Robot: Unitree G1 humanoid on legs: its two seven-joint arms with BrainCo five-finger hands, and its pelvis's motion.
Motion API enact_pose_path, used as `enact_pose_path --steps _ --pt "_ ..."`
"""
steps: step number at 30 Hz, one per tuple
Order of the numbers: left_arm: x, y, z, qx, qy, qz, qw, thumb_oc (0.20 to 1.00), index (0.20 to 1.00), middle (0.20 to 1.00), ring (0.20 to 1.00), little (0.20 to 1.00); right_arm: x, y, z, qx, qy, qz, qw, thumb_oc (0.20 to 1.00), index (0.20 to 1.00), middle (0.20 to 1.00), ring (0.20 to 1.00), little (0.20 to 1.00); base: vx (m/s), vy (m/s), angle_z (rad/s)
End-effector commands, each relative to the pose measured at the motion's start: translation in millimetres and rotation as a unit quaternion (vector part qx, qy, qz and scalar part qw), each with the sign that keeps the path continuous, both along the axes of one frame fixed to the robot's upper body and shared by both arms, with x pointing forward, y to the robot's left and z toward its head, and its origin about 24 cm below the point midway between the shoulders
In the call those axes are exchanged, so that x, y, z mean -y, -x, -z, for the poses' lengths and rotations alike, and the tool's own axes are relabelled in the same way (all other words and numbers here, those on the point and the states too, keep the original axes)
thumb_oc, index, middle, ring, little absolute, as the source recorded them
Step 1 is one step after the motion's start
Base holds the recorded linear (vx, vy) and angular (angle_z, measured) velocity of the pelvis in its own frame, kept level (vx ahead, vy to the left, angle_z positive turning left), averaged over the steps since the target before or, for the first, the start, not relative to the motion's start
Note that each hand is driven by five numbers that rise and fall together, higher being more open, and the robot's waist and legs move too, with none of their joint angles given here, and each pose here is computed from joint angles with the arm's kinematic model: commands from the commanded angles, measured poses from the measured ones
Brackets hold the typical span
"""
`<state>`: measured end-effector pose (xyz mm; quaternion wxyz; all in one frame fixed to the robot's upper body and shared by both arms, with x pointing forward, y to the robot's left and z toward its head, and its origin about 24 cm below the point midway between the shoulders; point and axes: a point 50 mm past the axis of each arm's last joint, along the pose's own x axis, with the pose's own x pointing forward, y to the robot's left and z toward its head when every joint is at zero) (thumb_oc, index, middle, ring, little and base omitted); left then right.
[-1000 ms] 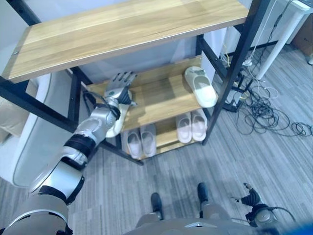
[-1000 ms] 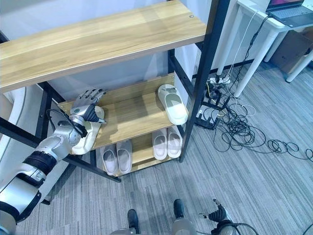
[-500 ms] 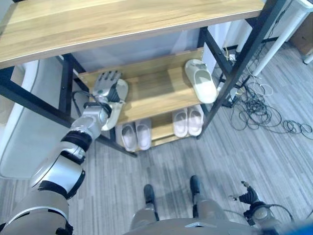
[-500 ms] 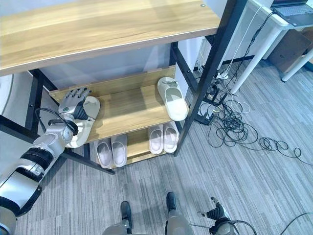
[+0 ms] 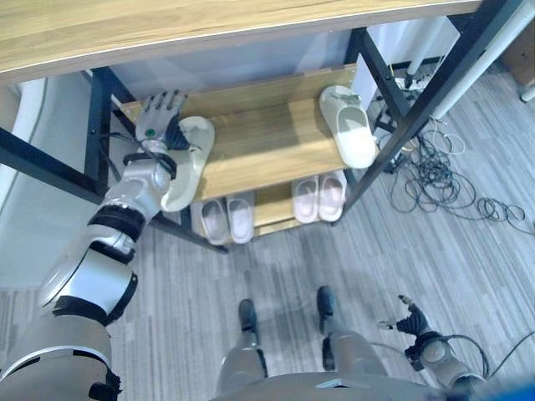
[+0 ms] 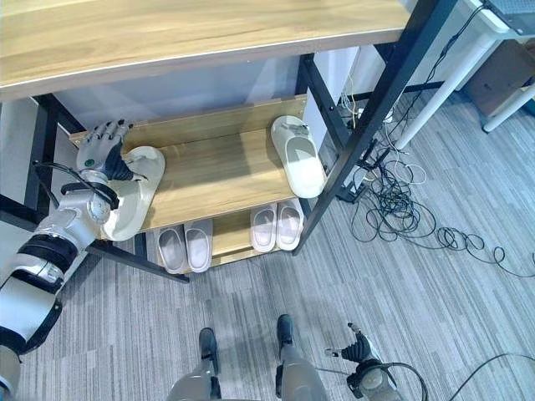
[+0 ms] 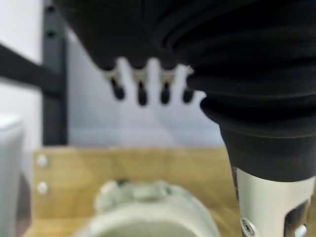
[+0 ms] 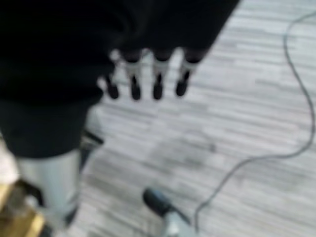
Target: Arrange the slippers neatly on the shoe rack.
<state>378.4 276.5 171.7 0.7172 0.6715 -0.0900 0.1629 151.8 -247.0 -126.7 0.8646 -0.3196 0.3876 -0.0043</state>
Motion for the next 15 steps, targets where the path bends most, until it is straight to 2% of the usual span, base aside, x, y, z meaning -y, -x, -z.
enact_pose_path --steps 1,6,15 --pt "-12.1 -1.7 -47.3 0.085 0.049 -0.009 0.995 1.0 1.0 1.0 1.0 1.0 11.9 -12.3 -10.1 0.026 0.021 -0.001 0.999 1.0 1.0 1.0 1.0 1.0 0.0 0.0 0.0" --pt "-14.2 2.0 -42.3 0.082 0.067 -0.001 0.994 1.0 1.0 1.0 1.0 1.0 15.4 -8.2 -8.9 0.021 0.021 0.011 1.0 1.0 1.0 1.0 1.0 1.0 0.0 0.0 0.0" --pt "-27.3 1.4 -26.2 0.043 0.084 -0.036 0.995 1.0 1.0 1.0 1.0 1.0 15.0 -7.4 -7.2 0.012 0.016 0.01 1.0 1.0 1.0 1.0 1.0 1.0 0.0 0.0 0.0"
